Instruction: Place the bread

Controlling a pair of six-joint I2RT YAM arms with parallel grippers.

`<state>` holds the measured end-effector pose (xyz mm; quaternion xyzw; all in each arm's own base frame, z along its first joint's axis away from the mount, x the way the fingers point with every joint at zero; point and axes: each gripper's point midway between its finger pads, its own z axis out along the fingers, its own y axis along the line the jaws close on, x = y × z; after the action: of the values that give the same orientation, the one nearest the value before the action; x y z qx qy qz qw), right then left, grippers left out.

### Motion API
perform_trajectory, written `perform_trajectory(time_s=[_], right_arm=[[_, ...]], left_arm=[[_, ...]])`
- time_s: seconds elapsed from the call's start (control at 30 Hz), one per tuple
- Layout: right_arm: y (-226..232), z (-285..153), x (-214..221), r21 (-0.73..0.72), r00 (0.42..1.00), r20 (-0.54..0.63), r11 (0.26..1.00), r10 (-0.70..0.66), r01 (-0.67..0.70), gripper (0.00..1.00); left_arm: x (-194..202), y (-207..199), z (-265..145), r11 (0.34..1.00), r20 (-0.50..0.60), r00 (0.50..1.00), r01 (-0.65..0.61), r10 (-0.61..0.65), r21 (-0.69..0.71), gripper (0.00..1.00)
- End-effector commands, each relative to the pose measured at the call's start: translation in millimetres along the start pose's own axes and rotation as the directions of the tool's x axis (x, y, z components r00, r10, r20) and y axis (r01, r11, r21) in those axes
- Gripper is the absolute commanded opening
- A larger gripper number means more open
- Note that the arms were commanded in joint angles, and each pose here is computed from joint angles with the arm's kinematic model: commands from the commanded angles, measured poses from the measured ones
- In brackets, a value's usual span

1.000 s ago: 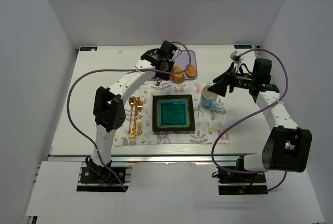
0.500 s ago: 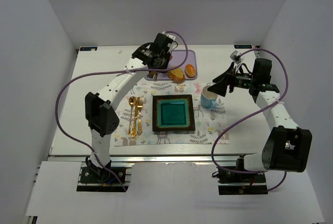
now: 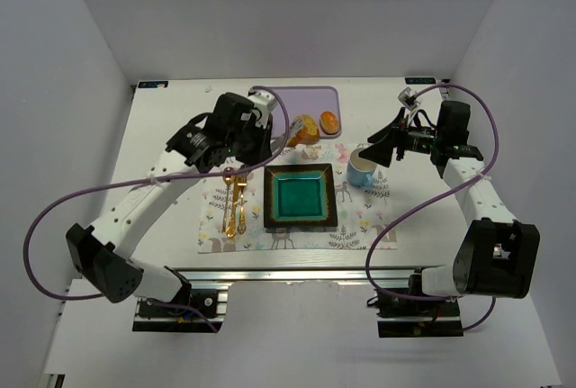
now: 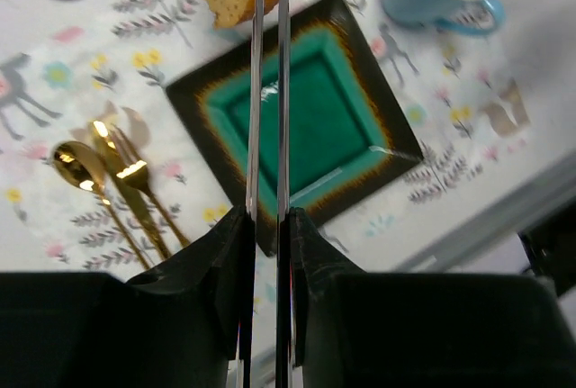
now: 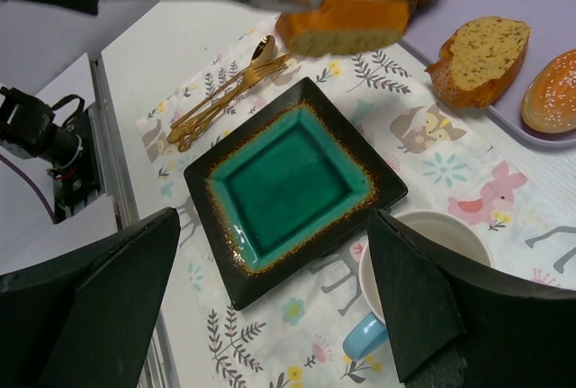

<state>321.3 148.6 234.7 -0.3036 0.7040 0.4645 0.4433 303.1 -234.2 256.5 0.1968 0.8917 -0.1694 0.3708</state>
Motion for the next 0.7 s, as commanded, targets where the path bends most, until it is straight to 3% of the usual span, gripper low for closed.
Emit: perform_trajectory(time_s=[0.0, 0.33, 0.43, 0.53, 0.57, 0.67], right_arm=[[4, -2, -12, -0.013, 0.999, 0.023, 0.999, -0.029, 0.03, 0.89], [4, -2, -15, -0.01, 0.999, 0.022, 1.0, -0.025, 0.025, 0.89], [4, -3, -13, -0.006, 0.999, 0.015, 1.0, -0.029, 0.029, 0.89], [4, -3, -13, -0.004, 1.0, 0.013, 1.0, -0.028, 0.028, 0.89], [4, -3, -12, -0.006, 1.0, 0.013, 1.0, -0.028, 0.028, 0.89], [3, -2, -12, -0.006, 1.0, 0.013, 1.0, -0.022, 0.022, 0.89]], left_arm=[[10, -40, -15, 0.98, 0.026, 1.0, -0.01, 0.005, 0.198, 0.0], [79, -67, 12, 0.978, -0.103, 0.988, -0.093, 0.113, 0.186, 0.01], [91, -76, 18, 0.973, -0.135, 0.981, -0.112, 0.14, 0.2, 0.08], [103, -78, 16, 0.972, -0.174, 0.972, -0.119, 0.156, 0.203, 0.24], [106, -78, 15, 0.972, -0.18, 0.971, -0.118, 0.156, 0.205, 0.37], [110, -78, 8, 0.971, -0.181, 0.973, -0.107, 0.147, 0.212, 0.47]])
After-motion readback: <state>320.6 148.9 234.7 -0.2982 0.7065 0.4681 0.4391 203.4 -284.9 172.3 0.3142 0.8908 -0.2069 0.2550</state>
